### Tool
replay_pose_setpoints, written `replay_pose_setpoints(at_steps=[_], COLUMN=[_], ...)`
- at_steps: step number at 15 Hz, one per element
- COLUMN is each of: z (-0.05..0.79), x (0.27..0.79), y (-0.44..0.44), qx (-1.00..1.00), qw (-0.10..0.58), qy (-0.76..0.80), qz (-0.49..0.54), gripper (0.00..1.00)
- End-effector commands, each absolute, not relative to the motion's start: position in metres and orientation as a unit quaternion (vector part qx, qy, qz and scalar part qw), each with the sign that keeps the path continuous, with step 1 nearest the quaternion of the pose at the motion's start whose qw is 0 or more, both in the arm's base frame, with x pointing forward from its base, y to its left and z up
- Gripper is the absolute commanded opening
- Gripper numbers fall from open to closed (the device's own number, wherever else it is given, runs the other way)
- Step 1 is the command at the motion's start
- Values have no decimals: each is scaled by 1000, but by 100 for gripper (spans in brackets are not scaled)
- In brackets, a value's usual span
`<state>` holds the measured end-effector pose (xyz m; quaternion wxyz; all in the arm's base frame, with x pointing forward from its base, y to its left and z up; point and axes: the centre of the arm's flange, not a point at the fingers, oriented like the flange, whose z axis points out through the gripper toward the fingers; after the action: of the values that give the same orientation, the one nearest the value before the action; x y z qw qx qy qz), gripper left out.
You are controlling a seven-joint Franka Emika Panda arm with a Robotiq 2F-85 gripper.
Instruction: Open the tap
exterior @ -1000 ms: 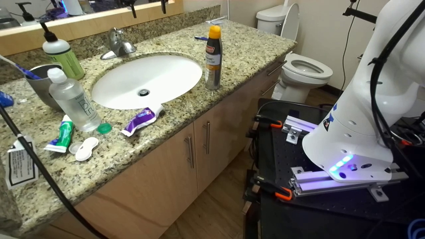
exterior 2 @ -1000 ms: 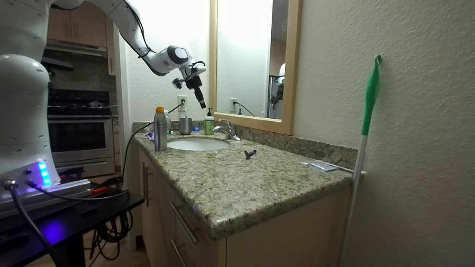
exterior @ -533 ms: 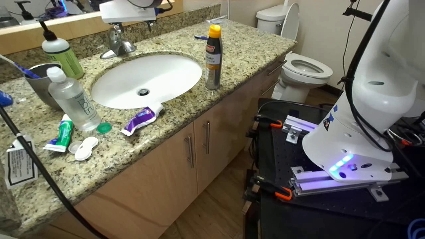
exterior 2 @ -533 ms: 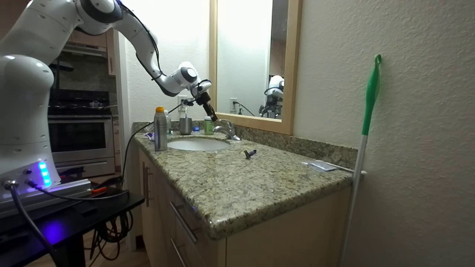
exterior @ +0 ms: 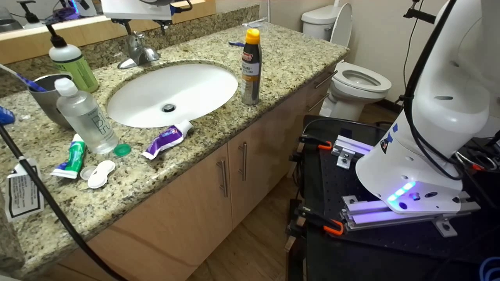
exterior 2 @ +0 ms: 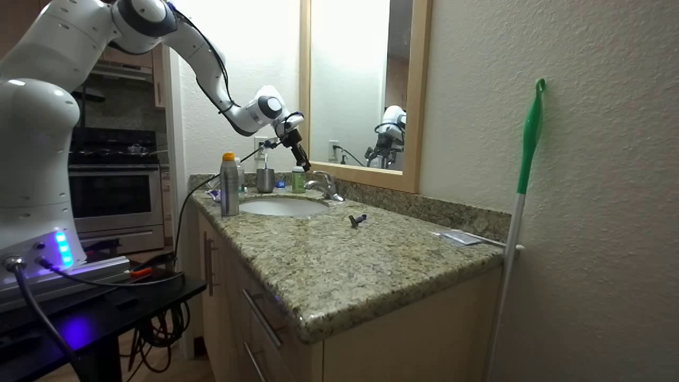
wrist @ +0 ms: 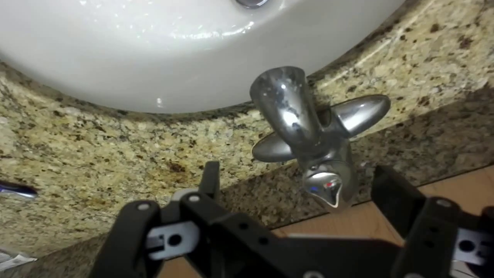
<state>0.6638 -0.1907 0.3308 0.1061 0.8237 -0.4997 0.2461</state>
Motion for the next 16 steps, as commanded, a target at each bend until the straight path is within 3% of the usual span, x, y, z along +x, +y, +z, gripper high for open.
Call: replay_pose_setpoints(at_steps=[1,6,16], z=[319,320,303], x=[650,654,664], y=[-212,-223,-217], qx=[873,919,864], qw=[78,73,74], qy=[-430,-322,-425], qz=[219,217,260], gripper=[100,100,100])
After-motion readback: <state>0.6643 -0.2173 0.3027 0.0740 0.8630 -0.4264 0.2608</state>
